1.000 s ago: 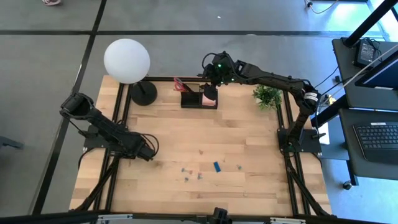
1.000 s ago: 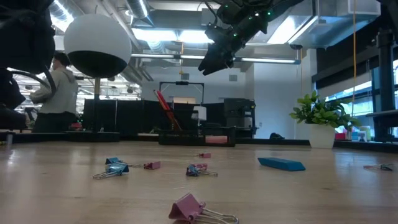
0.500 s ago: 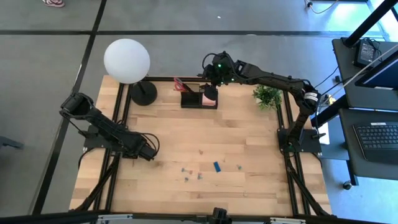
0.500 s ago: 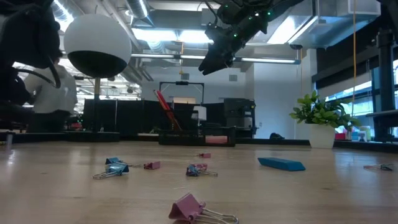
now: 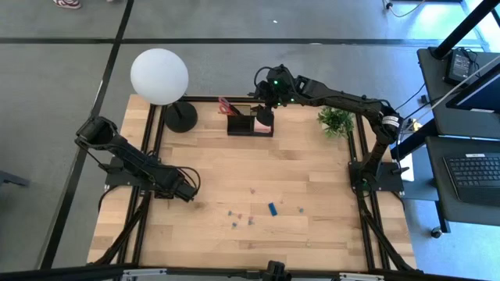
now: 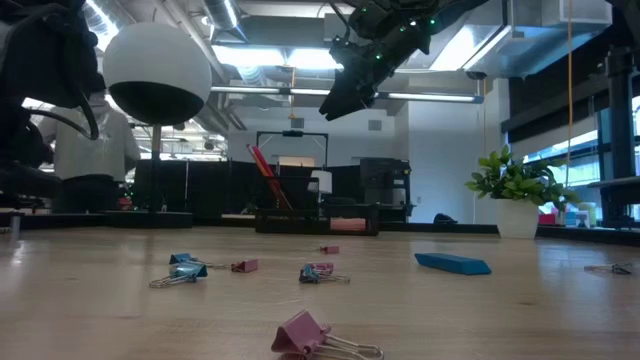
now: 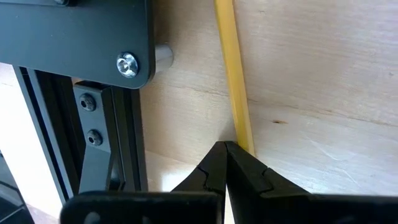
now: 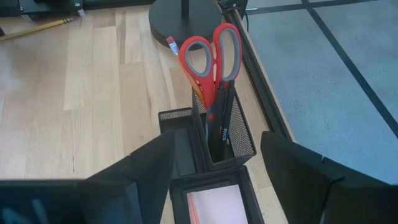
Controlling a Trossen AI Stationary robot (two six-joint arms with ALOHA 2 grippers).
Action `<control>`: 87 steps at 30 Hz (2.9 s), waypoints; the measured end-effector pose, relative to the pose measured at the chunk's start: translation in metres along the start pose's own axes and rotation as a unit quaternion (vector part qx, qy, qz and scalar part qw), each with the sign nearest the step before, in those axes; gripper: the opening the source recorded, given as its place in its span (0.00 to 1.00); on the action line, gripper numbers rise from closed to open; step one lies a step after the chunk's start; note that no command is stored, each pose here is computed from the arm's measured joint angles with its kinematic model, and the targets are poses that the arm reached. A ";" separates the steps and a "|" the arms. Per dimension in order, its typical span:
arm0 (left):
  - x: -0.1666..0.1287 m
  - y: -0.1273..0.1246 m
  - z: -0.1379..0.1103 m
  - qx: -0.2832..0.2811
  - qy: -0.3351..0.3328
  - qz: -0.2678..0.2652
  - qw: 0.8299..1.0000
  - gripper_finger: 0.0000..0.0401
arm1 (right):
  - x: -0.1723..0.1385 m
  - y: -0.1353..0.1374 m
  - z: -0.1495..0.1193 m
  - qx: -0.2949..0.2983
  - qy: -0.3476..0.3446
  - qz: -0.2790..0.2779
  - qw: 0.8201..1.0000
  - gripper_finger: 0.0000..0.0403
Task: Pick and place office supplies into organizer
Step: Put the yellow pencil into the black desk organizer
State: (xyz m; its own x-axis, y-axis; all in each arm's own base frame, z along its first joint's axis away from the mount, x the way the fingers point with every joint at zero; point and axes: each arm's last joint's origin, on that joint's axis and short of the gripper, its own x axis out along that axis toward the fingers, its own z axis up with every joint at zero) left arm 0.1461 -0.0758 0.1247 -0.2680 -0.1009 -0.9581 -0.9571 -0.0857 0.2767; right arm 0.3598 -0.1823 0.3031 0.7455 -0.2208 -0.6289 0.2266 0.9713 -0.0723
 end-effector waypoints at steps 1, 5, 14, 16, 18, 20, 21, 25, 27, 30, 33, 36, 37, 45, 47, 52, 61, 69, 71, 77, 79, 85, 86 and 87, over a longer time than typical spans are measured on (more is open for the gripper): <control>0.000 0.000 0.000 0.000 0.000 0.000 1.000 0.01 | 0.000 0.000 0.000 0.000 0.000 0.000 1.000 0.60; -0.001 -0.001 0.000 0.001 -0.003 -0.004 1.000 0.01 | 0.000 0.000 0.000 0.000 0.000 0.000 1.000 0.60; -0.005 -0.005 -0.002 0.003 -0.015 -0.026 1.000 0.01 | 0.000 0.000 0.000 0.000 0.000 0.000 1.000 0.60; -0.005 -0.005 -0.002 0.003 -0.016 -0.027 0.999 0.01 | 0.000 0.000 0.000 0.000 0.000 0.000 1.000 0.60; -0.005 -0.005 -0.002 -0.001 -0.016 -0.028 0.999 0.01 | 0.000 0.000 0.000 0.000 0.000 0.000 1.000 0.60; -0.005 -0.005 -0.002 -0.004 -0.016 -0.030 0.999 0.01 | 0.000 0.000 0.000 0.000 0.000 0.000 1.000 0.60; -0.005 -0.005 -0.002 -0.004 -0.016 -0.031 0.999 0.01 | 0.000 0.000 0.000 0.000 0.000 0.000 1.000 0.60; -0.011 -0.011 -0.005 -0.002 -0.029 -0.061 0.998 0.01 | 0.000 0.000 0.000 0.000 0.000 0.000 1.000 0.60; -0.014 -0.015 -0.007 -0.003 -0.041 -0.085 0.996 0.01 | 0.000 0.000 0.000 0.000 0.000 0.000 1.000 0.60; -0.018 -0.020 -0.006 -0.011 -0.051 -0.114 0.992 0.01 | 0.000 0.000 0.000 0.000 0.000 0.000 1.000 0.60; -0.019 -0.024 -0.003 -0.012 -0.054 -0.130 0.990 0.01 | 0.000 0.000 0.000 0.000 0.000 0.000 1.000 0.60; -0.021 -0.028 0.000 -0.014 -0.056 -0.144 0.988 0.01 | 0.000 0.000 0.000 0.000 0.000 0.000 1.000 0.60; -0.021 -0.029 0.002 -0.013 -0.056 -0.145 0.988 0.01 | 0.000 0.000 0.000 0.000 0.000 0.000 1.000 0.60; -0.025 -0.040 0.012 -0.007 -0.080 -0.182 0.980 0.01 | 0.000 0.000 0.000 0.000 0.000 0.000 1.000 0.60; -0.026 -0.042 0.015 -0.010 -0.086 -0.191 0.978 0.01 | 0.000 0.000 0.000 0.000 0.001 0.000 1.000 0.60; -0.029 -0.050 0.024 -0.026 -0.124 -0.229 0.965 0.01 | 0.000 0.000 0.000 0.000 0.001 0.000 1.000 0.60; -0.039 -0.068 0.040 0.027 -0.166 -0.289 0.942 0.01 | 0.000 0.000 -0.001 0.001 0.007 0.002 1.000 0.60; -0.042 -0.071 0.045 0.118 -0.188 -0.285 0.932 0.01 | 0.000 0.001 -0.005 0.005 0.025 0.006 1.000 0.60; -0.044 -0.072 0.044 0.146 -0.194 -0.294 0.924 0.01 | 0.000 0.001 -0.005 0.005 0.025 0.006 1.000 0.60; -0.068 -0.061 0.043 0.224 -0.217 -0.303 0.900 0.01 | 0.000 0.001 -0.005 0.040 0.026 0.006 0.999 0.60; -0.079 -0.054 0.042 0.265 -0.224 -0.304 0.887 0.01 | 0.000 0.001 -0.005 0.043 0.025 0.007 0.999 0.60; -0.106 -0.040 0.042 0.372 -0.270 -0.330 0.824 0.11 | 0.001 0.008 -0.003 0.037 0.025 0.014 0.999 0.60; -0.109 -0.038 0.042 0.392 -0.280 -0.329 0.812 0.14 | 0.001 0.011 -0.003 0.035 0.024 0.016 0.999 0.60; -0.111 -0.037 0.041 0.412 -0.289 -0.326 0.800 0.16 | 0.001 0.013 -0.002 0.033 0.023 0.018 0.999 0.60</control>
State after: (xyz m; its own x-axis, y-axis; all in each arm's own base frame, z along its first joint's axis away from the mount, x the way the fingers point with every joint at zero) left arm 0.2066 -0.0203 0.2177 0.5405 0.1946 -0.8185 -0.5981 0.7731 -0.2111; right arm 0.3623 -0.1702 0.2996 0.7250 -0.1804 -0.6647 0.2424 0.9702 0.0011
